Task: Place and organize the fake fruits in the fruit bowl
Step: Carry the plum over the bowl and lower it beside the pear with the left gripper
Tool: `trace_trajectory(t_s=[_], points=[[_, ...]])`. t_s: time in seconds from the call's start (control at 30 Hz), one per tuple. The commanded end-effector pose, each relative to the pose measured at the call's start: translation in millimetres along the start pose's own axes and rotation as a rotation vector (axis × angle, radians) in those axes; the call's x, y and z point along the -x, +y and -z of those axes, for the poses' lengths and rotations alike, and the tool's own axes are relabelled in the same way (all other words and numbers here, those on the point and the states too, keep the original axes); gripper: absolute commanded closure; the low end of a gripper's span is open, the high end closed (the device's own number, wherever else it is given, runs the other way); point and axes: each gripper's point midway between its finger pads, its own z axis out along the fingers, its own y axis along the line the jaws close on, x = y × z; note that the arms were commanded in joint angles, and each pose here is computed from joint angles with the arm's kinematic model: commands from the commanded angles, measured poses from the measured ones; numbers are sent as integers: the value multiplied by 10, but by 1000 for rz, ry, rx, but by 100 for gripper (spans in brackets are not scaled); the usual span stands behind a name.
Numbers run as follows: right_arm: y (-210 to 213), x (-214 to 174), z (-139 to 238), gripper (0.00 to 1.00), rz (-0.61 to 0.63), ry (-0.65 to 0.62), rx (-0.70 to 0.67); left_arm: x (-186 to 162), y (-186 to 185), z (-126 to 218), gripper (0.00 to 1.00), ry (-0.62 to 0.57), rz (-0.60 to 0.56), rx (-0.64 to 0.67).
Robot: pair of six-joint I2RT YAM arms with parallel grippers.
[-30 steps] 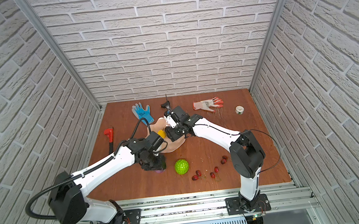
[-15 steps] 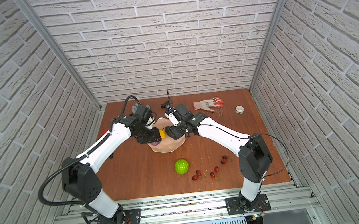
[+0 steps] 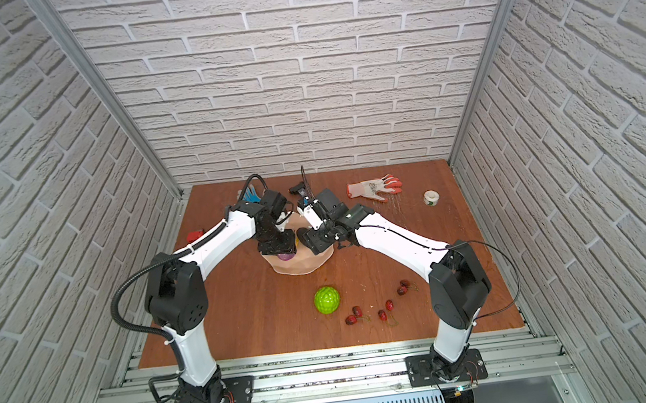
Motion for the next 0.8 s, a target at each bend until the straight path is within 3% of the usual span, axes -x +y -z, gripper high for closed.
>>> trace_trajectory(t_s=[0.0, 0.77], points=[[64, 93, 79, 29, 24, -47, 18, 110, 69, -74, 55, -15, -19, 28], [82, 57, 1, 29, 39, -29, 31, 367, 228, -464, 50, -15, -4, 79]])
